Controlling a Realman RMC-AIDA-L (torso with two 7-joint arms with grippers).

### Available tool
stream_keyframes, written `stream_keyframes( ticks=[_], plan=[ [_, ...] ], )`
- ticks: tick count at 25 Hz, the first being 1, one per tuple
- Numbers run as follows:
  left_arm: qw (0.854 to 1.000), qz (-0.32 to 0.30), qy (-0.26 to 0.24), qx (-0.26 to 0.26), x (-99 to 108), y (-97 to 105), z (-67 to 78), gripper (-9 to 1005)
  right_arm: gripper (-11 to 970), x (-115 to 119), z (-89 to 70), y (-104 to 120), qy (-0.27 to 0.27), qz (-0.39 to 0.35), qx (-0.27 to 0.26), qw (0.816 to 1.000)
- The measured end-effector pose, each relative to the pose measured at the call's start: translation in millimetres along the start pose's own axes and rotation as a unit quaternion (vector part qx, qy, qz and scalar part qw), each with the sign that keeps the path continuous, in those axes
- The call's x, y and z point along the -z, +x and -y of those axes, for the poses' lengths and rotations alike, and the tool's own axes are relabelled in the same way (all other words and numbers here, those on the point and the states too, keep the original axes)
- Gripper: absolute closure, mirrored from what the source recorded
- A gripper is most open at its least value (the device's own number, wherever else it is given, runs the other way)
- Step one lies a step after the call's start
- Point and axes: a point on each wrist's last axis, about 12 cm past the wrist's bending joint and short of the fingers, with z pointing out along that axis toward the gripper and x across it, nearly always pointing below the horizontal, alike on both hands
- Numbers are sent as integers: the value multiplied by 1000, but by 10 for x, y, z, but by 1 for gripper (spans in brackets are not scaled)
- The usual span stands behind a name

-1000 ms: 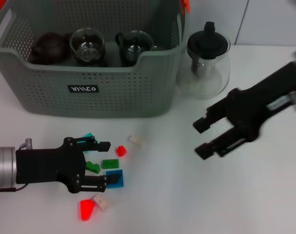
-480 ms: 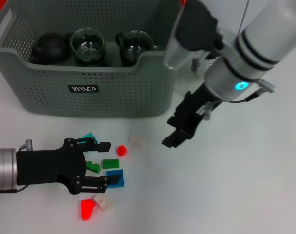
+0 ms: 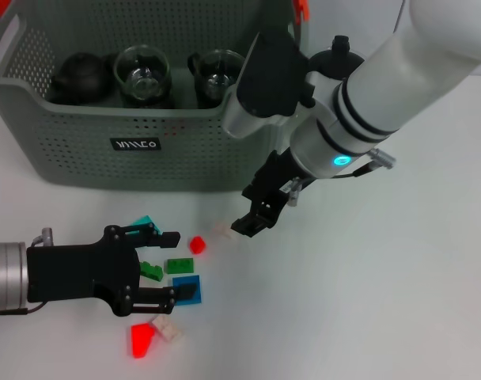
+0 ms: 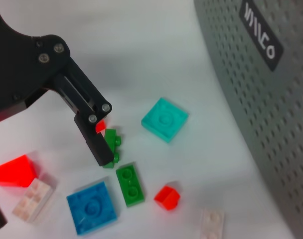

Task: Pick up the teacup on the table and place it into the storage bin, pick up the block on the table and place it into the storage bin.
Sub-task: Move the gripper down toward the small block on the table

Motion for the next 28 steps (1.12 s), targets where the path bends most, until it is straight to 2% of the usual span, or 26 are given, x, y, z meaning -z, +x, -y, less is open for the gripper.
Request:
stream_keyframes(
  ticks=[13, 24, 28],
  plan=[
    [1000, 1, -1, -1, -20, -3, -11, 184, 354, -325, -99, 6, 20, 44, -13, 999],
    [1000, -1, -6, -3, -26, 3, -22, 184, 353, -464, -126, 109, 31, 56, -33, 997],
    [1000, -2, -6, -3, -27, 0, -25, 184, 405, -488, -139, 141, 30, 58, -36, 997]
  ],
)
